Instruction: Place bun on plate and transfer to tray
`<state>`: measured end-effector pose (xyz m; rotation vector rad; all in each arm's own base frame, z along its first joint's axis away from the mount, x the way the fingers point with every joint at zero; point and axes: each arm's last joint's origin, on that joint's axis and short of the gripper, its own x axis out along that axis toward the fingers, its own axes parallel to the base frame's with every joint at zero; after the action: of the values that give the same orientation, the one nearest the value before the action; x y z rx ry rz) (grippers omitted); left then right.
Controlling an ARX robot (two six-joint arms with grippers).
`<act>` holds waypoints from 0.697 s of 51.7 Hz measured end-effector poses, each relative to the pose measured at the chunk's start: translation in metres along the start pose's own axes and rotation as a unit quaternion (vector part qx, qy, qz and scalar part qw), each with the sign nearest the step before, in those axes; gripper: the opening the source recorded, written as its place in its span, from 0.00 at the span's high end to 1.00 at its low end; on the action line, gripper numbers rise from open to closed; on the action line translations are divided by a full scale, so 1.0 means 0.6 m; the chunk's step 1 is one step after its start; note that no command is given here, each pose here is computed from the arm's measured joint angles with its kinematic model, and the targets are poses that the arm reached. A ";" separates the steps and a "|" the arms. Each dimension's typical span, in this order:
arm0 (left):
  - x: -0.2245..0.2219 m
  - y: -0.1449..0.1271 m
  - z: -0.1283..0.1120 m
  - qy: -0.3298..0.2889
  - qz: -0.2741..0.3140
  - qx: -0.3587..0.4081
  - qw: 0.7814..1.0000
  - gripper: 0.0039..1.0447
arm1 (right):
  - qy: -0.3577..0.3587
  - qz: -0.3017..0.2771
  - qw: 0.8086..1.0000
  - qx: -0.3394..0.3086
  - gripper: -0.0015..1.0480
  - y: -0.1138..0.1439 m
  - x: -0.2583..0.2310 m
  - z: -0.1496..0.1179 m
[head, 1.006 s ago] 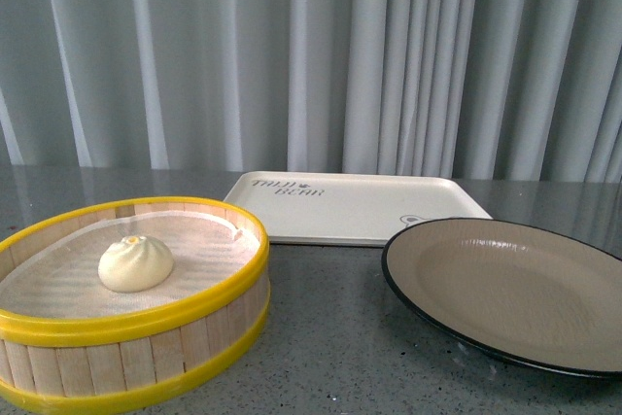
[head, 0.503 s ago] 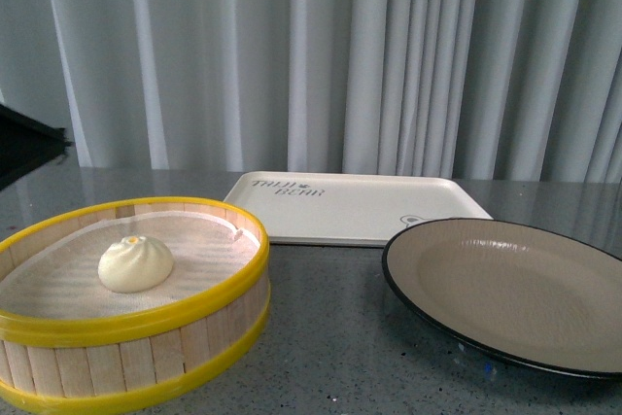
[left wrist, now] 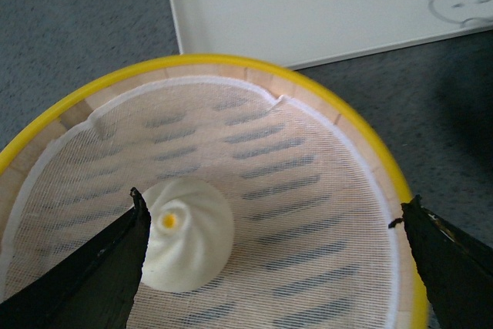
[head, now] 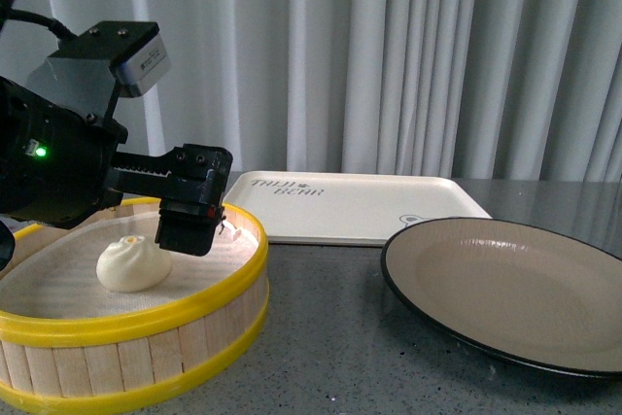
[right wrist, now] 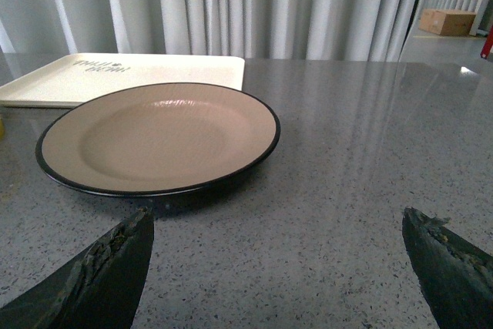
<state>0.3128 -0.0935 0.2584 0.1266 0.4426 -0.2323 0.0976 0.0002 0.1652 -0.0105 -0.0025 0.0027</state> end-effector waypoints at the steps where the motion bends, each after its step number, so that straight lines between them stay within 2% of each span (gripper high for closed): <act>1: 0.002 0.000 0.000 0.003 0.001 0.000 1.000 0.06 | 0.000 0.000 1.000 0.000 0.08 0.000 0.000 0.000; 18: 0.047 0.002 0.003 0.055 0.002 -0.027 0.998 0.06 | 0.000 0.000 1.000 0.000 0.08 0.000 0.000 0.000; 36: 0.077 0.022 0.013 0.068 0.032 -0.065 0.995 0.06 | 0.000 0.000 1.000 0.000 0.08 0.000 0.000 0.000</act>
<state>0.3597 -0.0913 0.2460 0.0286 0.5866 -0.1313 0.0976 0.0002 0.1652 -0.0105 -0.0025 0.0027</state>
